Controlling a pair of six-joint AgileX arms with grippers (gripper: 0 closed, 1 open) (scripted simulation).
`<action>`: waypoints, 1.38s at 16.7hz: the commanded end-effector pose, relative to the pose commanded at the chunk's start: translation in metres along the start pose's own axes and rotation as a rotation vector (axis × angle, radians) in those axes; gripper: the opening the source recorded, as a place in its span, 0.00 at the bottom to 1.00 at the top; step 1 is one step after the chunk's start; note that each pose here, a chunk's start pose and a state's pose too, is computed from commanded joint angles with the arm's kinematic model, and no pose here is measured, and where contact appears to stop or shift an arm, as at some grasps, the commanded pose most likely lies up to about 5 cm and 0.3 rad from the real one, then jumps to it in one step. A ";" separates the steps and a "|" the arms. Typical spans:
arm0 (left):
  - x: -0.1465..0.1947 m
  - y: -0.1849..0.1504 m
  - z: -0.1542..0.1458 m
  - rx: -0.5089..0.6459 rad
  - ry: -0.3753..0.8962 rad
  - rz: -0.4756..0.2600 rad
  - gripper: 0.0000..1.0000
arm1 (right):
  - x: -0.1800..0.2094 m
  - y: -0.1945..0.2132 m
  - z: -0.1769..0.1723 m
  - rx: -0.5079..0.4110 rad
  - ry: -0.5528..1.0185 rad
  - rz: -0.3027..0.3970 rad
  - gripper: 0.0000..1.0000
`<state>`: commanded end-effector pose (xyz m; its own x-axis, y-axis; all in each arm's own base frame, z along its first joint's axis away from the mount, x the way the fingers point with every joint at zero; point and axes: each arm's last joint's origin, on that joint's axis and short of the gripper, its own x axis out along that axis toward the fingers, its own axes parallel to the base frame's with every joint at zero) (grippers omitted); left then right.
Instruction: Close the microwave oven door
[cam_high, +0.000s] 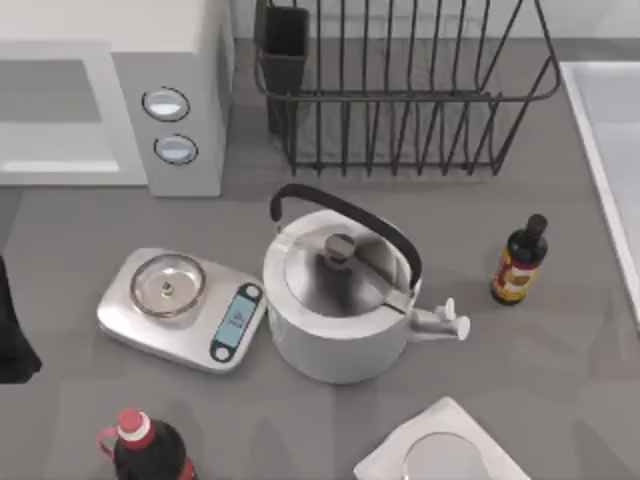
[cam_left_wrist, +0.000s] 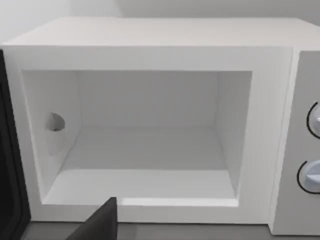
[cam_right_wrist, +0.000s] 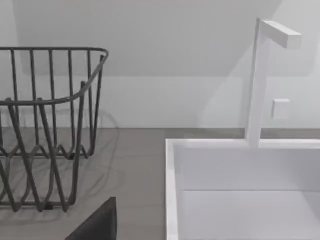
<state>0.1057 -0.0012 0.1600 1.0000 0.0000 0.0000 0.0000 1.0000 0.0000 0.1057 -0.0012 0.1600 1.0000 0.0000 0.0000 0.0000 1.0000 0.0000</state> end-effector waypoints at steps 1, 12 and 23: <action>0.000 0.000 0.000 0.000 0.000 0.000 1.00 | 0.000 0.000 0.000 0.000 0.000 0.000 1.00; 0.000 0.000 0.000 0.000 0.000 0.000 0.17 | 0.000 0.000 0.000 0.000 0.000 0.000 1.00; 0.000 0.000 0.000 0.000 0.000 0.000 0.00 | 0.000 0.000 0.000 0.000 0.000 0.000 1.00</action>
<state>0.1057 -0.0012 0.1600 1.0000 0.0000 0.0000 0.0000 1.0000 0.0000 0.1057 -0.0012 0.1600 1.0000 0.0000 0.0000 0.0000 1.0000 0.0000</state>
